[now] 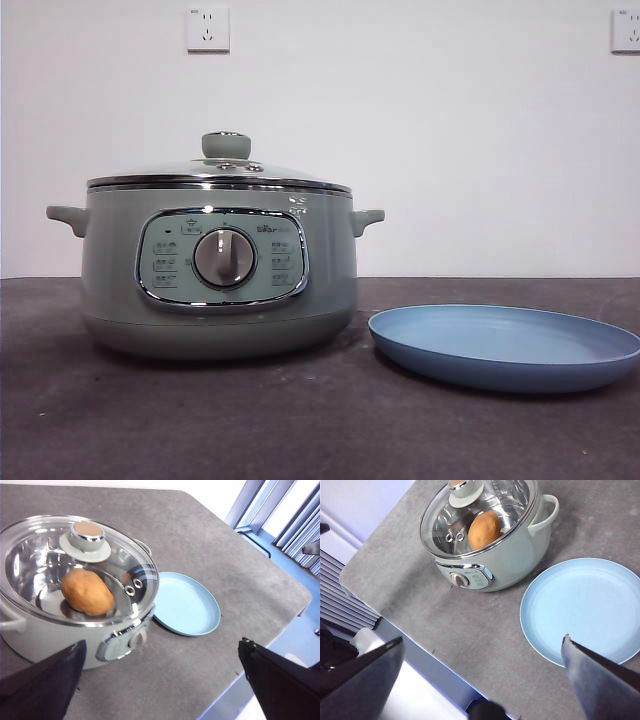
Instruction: Take the potato out from the steamer,put the potato on the plate,close the lid
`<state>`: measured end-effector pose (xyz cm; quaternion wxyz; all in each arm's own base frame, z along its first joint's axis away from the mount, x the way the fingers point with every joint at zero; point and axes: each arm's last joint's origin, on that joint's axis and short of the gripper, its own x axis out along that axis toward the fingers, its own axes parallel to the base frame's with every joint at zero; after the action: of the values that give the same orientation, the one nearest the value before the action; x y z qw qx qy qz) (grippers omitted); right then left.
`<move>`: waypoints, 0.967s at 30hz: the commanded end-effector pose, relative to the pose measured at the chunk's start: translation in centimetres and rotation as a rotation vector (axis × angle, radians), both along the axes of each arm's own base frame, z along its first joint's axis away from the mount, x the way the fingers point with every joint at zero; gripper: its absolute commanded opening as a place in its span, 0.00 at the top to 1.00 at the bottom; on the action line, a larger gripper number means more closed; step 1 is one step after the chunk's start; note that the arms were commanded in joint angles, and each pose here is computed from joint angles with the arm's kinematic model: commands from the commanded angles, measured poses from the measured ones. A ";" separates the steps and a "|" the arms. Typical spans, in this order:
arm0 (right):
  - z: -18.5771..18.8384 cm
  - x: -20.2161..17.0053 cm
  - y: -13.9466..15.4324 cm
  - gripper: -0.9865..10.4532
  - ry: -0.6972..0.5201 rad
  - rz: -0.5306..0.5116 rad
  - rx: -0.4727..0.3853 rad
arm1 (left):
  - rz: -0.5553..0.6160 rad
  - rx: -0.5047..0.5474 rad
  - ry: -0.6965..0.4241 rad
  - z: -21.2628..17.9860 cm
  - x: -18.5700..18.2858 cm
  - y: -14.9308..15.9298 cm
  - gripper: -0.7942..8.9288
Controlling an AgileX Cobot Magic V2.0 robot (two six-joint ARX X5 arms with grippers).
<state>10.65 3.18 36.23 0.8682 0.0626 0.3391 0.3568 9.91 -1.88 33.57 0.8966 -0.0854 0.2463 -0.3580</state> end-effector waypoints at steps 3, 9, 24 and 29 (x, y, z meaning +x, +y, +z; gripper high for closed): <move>0.0 0.1 0.0 0.34 0.006 0.000 0.004 | -0.009 0.029 -0.015 1.5 2.0 -0.3 0.29; -0.1 0.5 0.1 0.34 0.018 0.000 0.003 | -0.030 0.072 -0.044 3.0 6.4 -1.8 0.29; -0.2 0.6 0.1 0.34 0.030 -0.004 0.005 | -0.024 0.304 -0.041 0.8 19.1 -8.8 0.30; -0.2 0.6 0.1 0.34 0.029 -0.004 0.005 | -0.038 0.352 -0.011 -1.3 21.5 -10.4 0.30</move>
<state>11.32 3.28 35.99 0.8636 0.0687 0.3522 0.3541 31.16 -12.06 32.60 0.8940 0.0693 0.3042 -0.3216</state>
